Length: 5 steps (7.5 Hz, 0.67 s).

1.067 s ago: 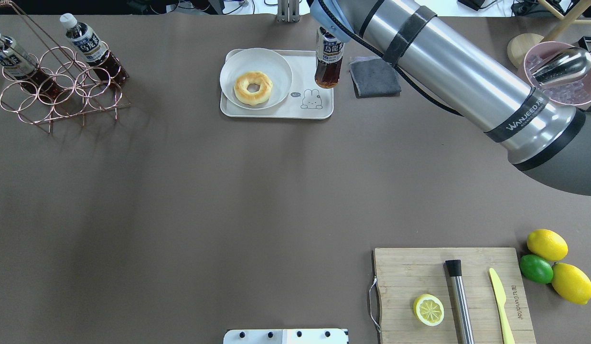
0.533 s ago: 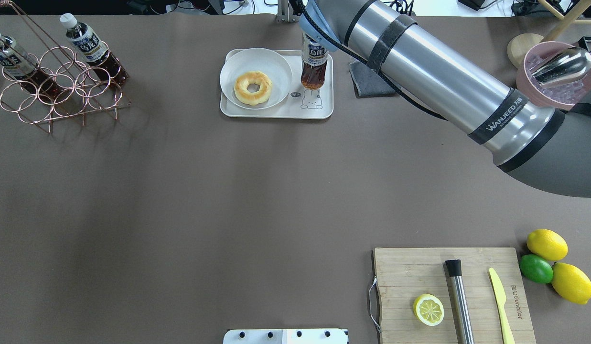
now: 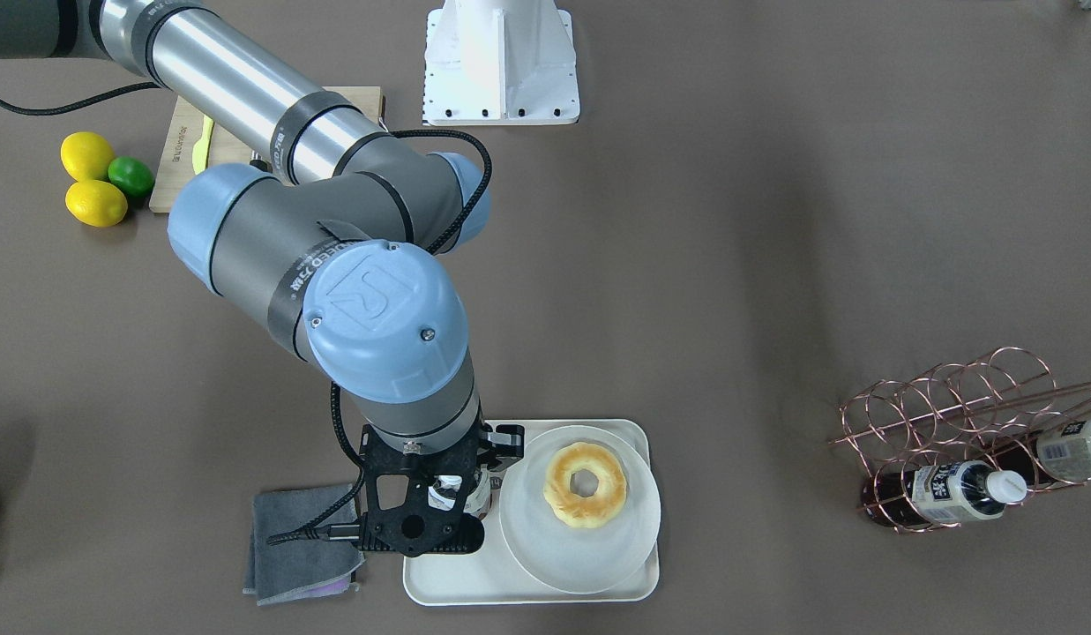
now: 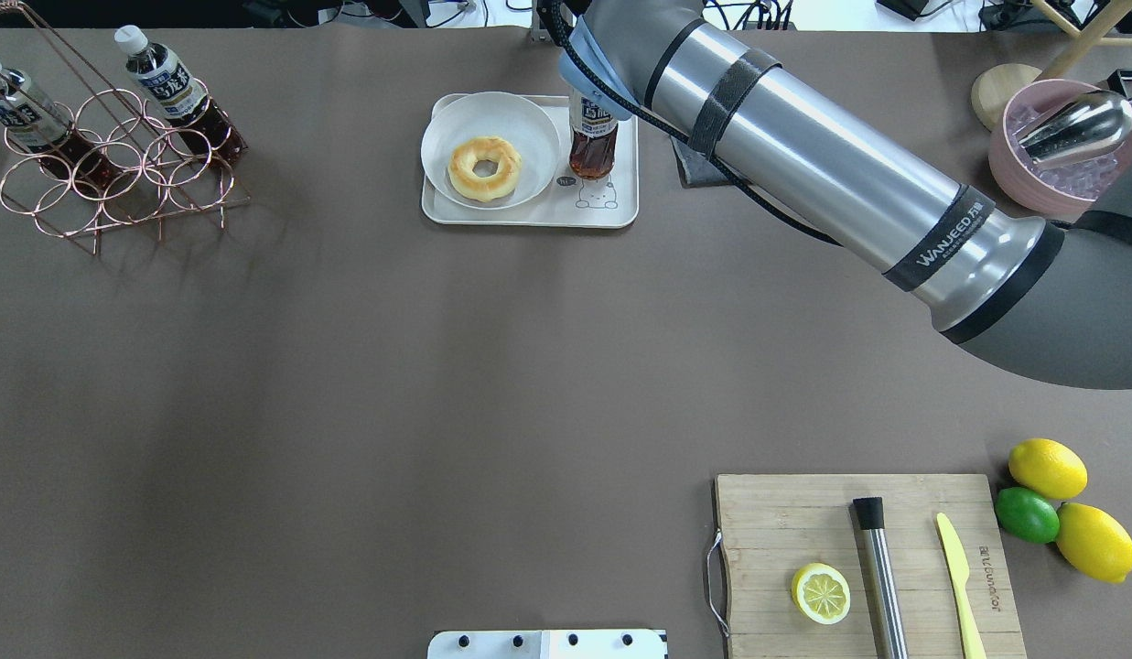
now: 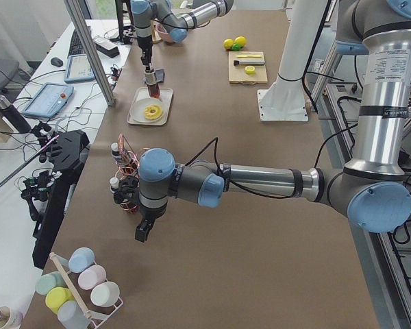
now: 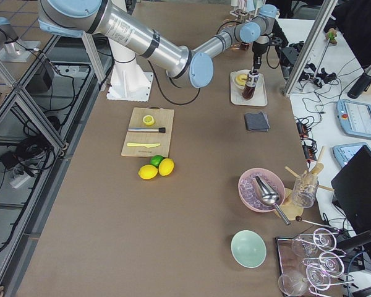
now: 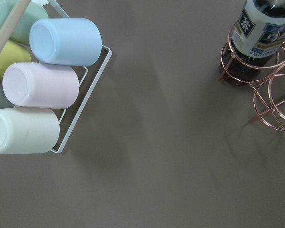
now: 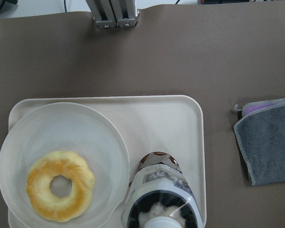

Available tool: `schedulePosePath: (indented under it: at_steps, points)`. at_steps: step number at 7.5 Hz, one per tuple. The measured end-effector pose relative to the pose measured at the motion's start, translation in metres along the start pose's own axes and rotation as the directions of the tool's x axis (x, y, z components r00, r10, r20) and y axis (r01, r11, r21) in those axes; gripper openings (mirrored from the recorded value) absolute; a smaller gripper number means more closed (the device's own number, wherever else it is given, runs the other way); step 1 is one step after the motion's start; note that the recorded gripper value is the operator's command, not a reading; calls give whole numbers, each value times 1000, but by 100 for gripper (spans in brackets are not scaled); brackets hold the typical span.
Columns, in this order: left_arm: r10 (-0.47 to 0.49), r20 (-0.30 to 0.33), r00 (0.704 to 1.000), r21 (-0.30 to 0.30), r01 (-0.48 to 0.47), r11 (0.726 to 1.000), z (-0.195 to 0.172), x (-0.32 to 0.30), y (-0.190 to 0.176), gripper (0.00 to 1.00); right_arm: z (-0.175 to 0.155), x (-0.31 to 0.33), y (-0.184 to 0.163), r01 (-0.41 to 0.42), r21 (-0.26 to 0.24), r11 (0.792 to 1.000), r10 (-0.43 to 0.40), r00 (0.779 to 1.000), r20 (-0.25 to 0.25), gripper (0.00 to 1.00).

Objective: Place tea on tray
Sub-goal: 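Lower the bottle onto the tray beside the bowl and open the right gripper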

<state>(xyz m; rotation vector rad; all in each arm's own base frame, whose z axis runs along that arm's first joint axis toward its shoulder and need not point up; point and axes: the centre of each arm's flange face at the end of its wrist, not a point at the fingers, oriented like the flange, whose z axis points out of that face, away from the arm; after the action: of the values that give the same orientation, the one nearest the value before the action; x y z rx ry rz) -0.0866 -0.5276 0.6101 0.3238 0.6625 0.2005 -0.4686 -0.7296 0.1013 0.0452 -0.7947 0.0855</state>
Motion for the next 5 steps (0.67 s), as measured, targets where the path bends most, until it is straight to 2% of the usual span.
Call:
schedulePosePath:
  at_steps: [2,3,4,5]
  points:
    - [1,0,1000,1,-1,1000,0,0,-1,98,4,5,-1,36,4,999,-36,999,-11,0]
    - [2,0,1000,2,-2,1000,-1,1,-1,98,5,9,-3,42,7,999,-42,999,-15,5]
    - [2,0,1000,2,-2,1000,-1,1,-2,98,4,12,-5,47,10,999,-46,999,-19,68]
    - [2,0,1000,3,-2,1000,-1,1,-2,98,5,14,-6,46,10,999,-46,999,-22,100]
